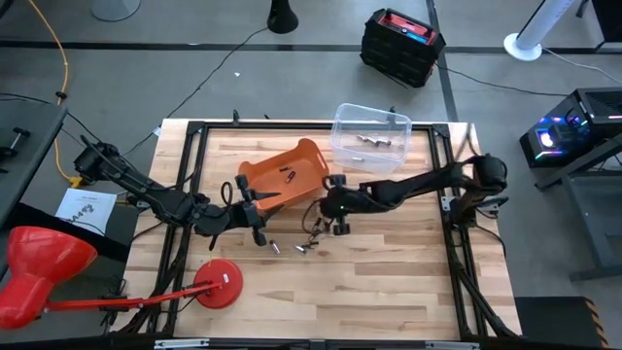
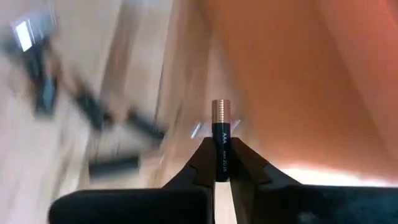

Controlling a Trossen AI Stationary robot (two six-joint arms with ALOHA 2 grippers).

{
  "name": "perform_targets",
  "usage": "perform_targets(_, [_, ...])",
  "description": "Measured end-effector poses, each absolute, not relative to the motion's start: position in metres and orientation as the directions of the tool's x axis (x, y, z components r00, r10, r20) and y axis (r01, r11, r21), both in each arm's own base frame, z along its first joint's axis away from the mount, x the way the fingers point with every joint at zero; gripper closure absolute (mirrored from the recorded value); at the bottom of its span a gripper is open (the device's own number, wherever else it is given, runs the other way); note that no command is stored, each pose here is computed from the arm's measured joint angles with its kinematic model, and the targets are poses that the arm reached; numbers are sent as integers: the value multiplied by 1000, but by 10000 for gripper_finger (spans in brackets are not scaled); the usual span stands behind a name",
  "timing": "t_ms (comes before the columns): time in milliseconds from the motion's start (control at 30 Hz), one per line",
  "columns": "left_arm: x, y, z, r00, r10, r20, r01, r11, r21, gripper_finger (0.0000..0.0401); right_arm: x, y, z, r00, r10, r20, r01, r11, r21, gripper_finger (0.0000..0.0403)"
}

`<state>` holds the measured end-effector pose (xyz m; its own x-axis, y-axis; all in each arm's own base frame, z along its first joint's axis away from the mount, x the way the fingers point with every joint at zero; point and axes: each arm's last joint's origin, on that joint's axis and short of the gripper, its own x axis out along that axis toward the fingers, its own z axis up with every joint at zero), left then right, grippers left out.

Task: Sort batteries
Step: Put the black battery into the orange bin

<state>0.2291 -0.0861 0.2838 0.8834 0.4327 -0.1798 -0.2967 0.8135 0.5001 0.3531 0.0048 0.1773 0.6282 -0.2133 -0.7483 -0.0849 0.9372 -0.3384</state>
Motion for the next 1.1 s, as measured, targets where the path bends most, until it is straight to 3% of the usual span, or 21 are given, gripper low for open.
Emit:
perform_targets(200, [229, -86, 284, 883, 433, -180, -298, 814, 499, 270, 376, 3, 219, 775, -217, -593, -46, 917, -396, 391])
perform_targets(333, [229, -86, 284, 883, 434, -181, -299, 816, 495, 270, 385, -15, 226, 837, -256, -484, 52, 917, -396, 385])
perform_targets(600, [228, -86, 281, 878, 437, -198, -287, 809, 513, 270, 386, -55, 218, 812, -335, -479, 215, 933, -288, 326])
perform_targets(833, [228, -85, 281, 867, 458, -197, -300, 794, 529, 270, 388, -50, 220, 825, -323, -464, 217, 938, -269, 270])
perform_targets(1100, [225, -83, 272, 853, 447, -271, -263, 815, 517, 270, 380, -19, 243, 865, -246, -438, 107, 942, -318, 262])
